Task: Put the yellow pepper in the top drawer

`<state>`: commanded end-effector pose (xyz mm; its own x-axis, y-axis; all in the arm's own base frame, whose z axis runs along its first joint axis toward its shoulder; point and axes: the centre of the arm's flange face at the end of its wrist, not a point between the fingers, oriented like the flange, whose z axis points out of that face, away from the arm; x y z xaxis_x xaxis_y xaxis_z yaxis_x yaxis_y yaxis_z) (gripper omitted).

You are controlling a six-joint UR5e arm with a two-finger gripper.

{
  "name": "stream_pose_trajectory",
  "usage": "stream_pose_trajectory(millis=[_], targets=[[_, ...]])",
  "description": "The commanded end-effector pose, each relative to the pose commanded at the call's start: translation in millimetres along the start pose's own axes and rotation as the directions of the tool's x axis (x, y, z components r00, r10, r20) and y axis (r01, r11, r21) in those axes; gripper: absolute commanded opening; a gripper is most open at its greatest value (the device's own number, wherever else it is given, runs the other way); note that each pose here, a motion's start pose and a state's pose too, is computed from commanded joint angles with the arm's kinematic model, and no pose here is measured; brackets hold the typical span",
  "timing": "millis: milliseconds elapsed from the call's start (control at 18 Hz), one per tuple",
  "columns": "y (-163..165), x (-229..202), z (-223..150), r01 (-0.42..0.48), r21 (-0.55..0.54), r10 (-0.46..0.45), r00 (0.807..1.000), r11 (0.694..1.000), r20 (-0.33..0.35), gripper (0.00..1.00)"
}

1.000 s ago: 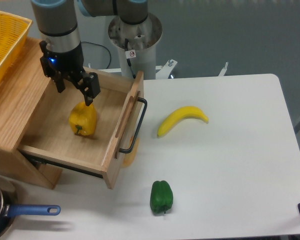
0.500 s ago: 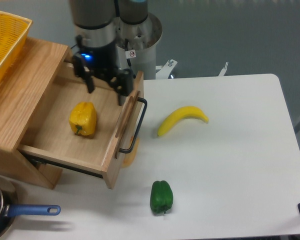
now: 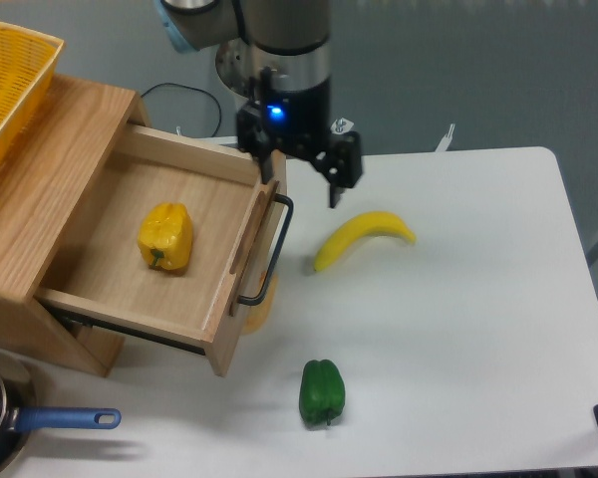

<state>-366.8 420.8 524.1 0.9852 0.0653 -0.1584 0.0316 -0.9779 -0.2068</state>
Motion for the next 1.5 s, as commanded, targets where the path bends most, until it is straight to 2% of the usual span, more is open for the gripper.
stream_pose_trajectory(millis=[167, 278, 389, 444, 556, 722, 833, 1000, 1222, 1500], targets=[[27, -32, 19, -0.042, -0.032, 0.041, 0.999, 0.999, -0.006, 1.00], [51, -54, 38, -0.127, -0.056, 0.125, 0.992, 0.990, -0.029, 1.00], [84, -75, 60, -0.245, -0.075, 0.239, 0.968, 0.967, -0.073, 1.00], [99, -83, 68, -0.308, -0.077, 0.300, 0.949, 0.948, -0.094, 1.00], [123, -99, 84, -0.377, -0.077, 0.368, 0.923, 0.923, -0.113, 1.00], [141, -118, 108, -0.379, -0.102, 0.363, 0.920, 0.920, -0.147, 1.00], [149, -124, 125, -0.420, -0.177, 0.389, 0.903, 0.890, -0.182, 1.00], [155, -132, 153, -0.460, -0.179, 0.416, 0.878, 0.870, -0.236, 1.00], [157, -139, 188, -0.457, -0.170, 0.405, 0.874, 0.873, -0.268, 1.00], [152, -138, 194, -0.464, -0.167, 0.414, 0.871, 0.870, -0.266, 1.00]])
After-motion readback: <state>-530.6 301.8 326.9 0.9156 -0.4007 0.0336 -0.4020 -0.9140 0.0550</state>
